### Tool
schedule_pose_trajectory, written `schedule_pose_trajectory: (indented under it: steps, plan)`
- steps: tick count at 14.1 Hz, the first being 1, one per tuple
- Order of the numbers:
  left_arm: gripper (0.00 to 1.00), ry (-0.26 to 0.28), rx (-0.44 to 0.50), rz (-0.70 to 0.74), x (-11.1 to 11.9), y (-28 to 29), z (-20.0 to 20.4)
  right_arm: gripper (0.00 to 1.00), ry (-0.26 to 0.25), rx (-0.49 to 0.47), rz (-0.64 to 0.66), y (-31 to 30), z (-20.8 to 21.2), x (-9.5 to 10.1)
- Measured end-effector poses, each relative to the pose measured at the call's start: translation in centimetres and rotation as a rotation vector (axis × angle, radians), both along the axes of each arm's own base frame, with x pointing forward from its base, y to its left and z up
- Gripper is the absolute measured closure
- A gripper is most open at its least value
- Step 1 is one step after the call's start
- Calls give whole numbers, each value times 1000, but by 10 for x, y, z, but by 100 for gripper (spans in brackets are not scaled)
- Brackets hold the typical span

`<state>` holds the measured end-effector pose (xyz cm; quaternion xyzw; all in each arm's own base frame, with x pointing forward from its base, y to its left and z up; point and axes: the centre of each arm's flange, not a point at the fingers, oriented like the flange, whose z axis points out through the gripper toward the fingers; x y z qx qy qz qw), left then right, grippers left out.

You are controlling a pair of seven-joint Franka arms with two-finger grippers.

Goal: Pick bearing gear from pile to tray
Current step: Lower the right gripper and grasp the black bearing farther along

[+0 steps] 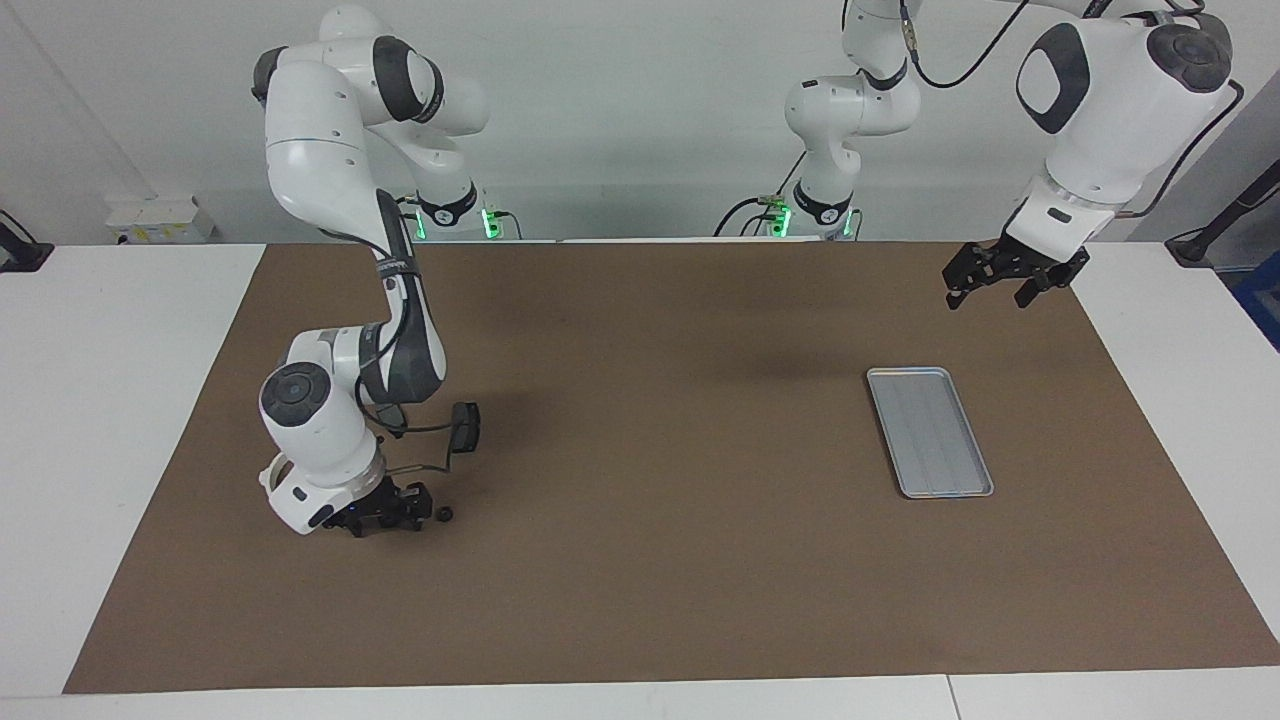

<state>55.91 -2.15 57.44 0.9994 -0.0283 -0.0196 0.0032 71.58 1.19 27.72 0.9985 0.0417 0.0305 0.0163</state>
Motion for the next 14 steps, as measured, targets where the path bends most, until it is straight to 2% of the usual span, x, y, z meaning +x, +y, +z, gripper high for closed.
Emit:
schedule_pose_trajectory:
  steps: [2,3,4,9,11,12,13,14]
  plan:
    - [0,0,0,0,0,0,0,10,-1,0,-1,0,0,0]
    - [0,0,0,0,0,0,0,19,-3,1,-1,0,1,1]
    - [0,0,0,0,0,0,0,20,-3,1,-3,0,2,1]
    - [0,0,0,0,0,0,0,20,2,0,-7,0,2,1]
    - [0,0,0,0,0,0,0,30,26,0,-17,0,4,-1]
    - [0,0,0,0,0,0,0,30,42,-2,-27,-1,4,-2]
    - [0,0,0,0,0,0,0,38,52,-3,-31,-1,5,-3]
    - [0,0,0,0,0,0,0,40,58,-4,-32,-2,5,-3]
